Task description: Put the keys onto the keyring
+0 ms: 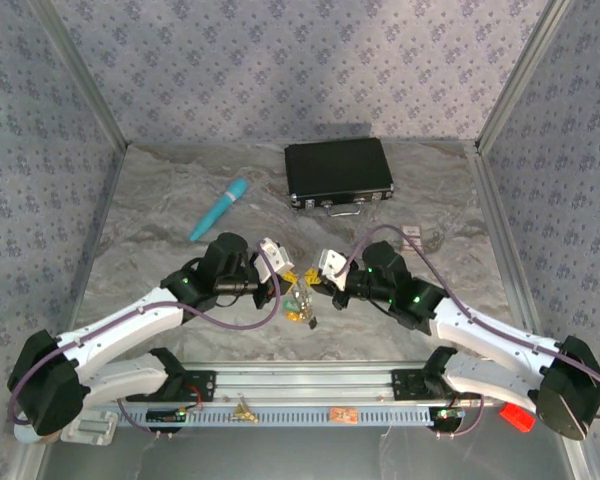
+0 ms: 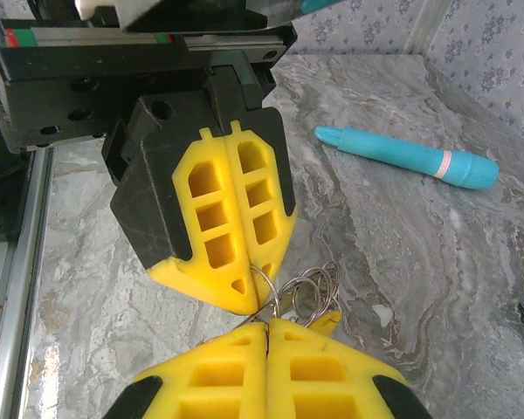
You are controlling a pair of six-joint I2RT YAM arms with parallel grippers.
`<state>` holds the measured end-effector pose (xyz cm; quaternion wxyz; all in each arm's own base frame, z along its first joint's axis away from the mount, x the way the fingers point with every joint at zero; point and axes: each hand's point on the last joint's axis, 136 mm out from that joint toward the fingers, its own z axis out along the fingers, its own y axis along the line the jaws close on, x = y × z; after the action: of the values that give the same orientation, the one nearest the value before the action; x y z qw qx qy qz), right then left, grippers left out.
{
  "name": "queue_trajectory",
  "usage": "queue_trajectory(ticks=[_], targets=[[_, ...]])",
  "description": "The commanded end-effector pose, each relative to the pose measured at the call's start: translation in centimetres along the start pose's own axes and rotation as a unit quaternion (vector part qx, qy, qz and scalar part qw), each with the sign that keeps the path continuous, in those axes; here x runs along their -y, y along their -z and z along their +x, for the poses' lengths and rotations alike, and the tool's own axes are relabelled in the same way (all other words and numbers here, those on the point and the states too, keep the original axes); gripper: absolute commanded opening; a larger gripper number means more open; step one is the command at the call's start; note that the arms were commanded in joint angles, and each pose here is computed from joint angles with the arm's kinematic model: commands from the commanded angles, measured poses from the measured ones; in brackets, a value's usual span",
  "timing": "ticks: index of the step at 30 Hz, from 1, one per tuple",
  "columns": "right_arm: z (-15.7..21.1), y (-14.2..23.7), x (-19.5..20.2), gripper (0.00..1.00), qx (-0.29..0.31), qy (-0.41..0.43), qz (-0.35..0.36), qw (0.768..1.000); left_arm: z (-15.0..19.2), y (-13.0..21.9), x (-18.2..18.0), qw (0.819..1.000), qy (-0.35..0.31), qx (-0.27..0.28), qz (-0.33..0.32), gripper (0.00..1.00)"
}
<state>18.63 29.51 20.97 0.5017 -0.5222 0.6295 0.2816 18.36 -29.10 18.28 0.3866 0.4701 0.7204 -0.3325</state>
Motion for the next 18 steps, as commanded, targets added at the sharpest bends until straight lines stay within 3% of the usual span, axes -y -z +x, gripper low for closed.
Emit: queue_trajectory(ticks=[1,18], targets=[[-2.44,0.07,0.57,0.0,0.036,0.008,0.002,0.999,-3.03,0.51,0.76,0.999,-0.012,0.043,0.015,0.0],[-2.28,-0.81,1.21,0.0,0.035,-0.008,0.009,0.999,-2.97,0.67,1.04,0.998,-0.01,0.056,0.021,0.0]])
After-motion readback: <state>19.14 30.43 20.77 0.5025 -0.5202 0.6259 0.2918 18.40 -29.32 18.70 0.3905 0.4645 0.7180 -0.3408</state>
